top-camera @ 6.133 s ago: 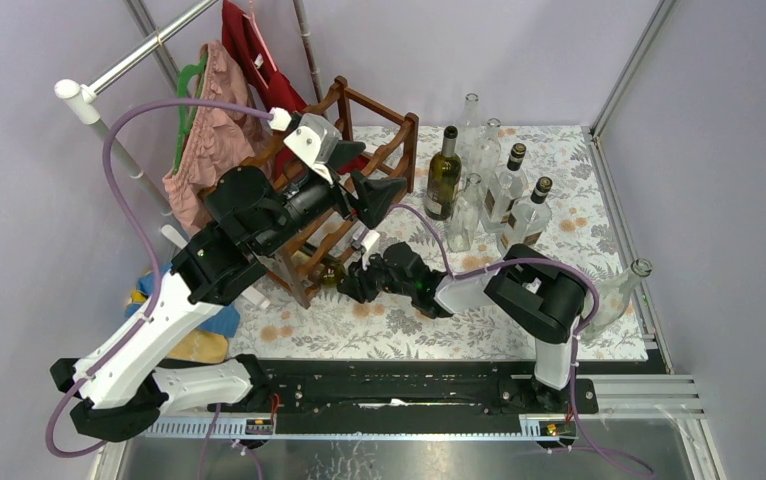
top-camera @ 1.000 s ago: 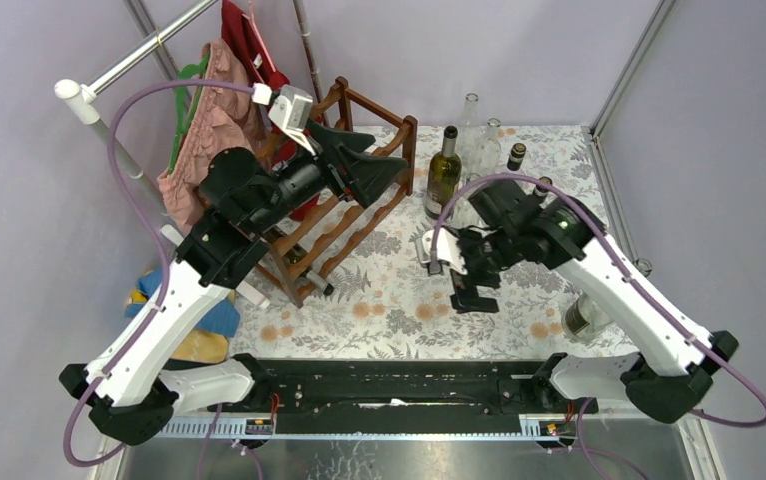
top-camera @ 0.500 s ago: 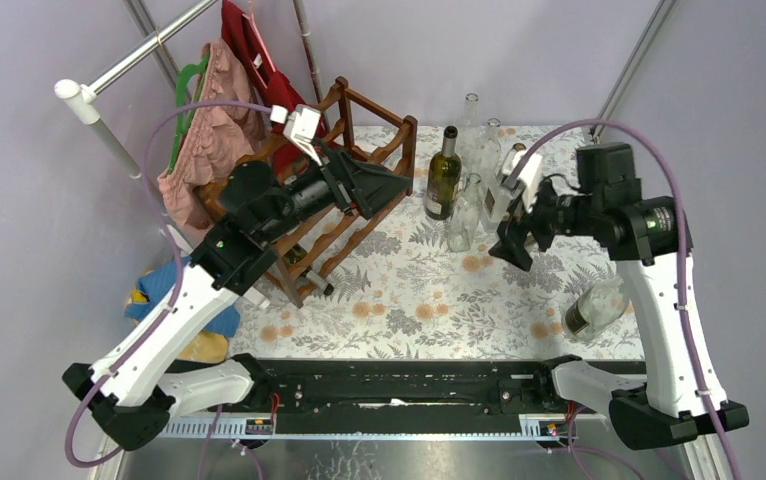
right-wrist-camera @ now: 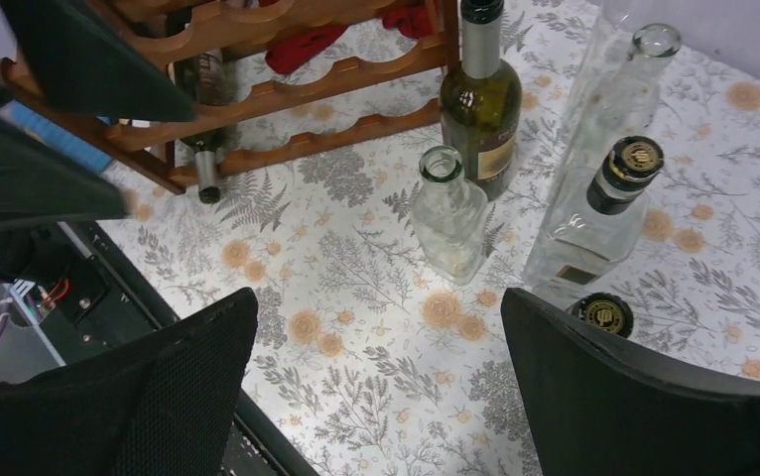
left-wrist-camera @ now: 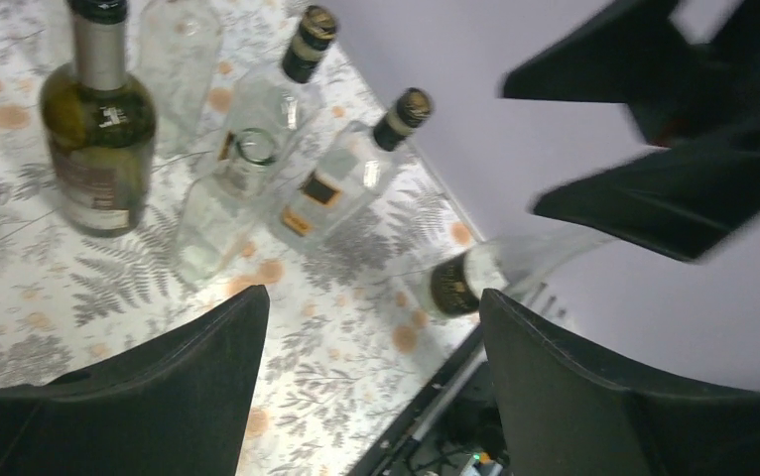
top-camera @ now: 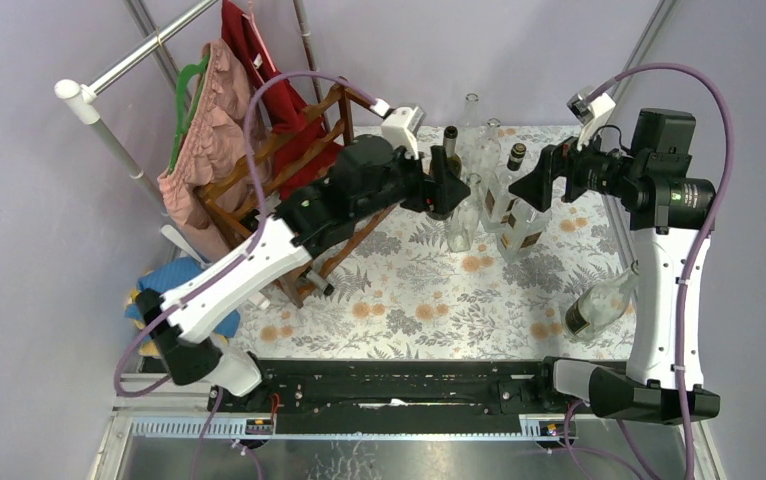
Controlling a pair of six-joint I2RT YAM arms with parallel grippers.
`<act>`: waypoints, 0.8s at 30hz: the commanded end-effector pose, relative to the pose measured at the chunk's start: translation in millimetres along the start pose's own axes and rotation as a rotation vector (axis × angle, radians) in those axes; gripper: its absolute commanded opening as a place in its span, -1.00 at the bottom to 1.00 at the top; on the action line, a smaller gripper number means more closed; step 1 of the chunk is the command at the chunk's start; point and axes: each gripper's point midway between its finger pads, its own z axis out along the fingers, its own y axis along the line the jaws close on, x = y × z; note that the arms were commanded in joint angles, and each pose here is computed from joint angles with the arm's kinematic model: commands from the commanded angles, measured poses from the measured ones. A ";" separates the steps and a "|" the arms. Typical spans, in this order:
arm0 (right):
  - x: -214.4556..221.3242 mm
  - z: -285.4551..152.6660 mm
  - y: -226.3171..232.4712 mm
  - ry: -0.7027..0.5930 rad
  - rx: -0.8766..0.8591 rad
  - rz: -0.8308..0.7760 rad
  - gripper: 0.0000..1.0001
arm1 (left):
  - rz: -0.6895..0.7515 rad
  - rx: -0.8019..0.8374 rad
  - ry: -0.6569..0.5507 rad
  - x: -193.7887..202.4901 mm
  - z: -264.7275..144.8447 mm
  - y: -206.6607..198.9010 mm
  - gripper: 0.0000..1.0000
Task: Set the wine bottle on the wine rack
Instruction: Pick up the wine bottle from the center of the board.
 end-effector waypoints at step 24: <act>-7.9 0.1 -41.2 -0.083 0.118 0.078 1.00 | 0.284 -0.320 0.113 32.8 140.6 82.2 0.64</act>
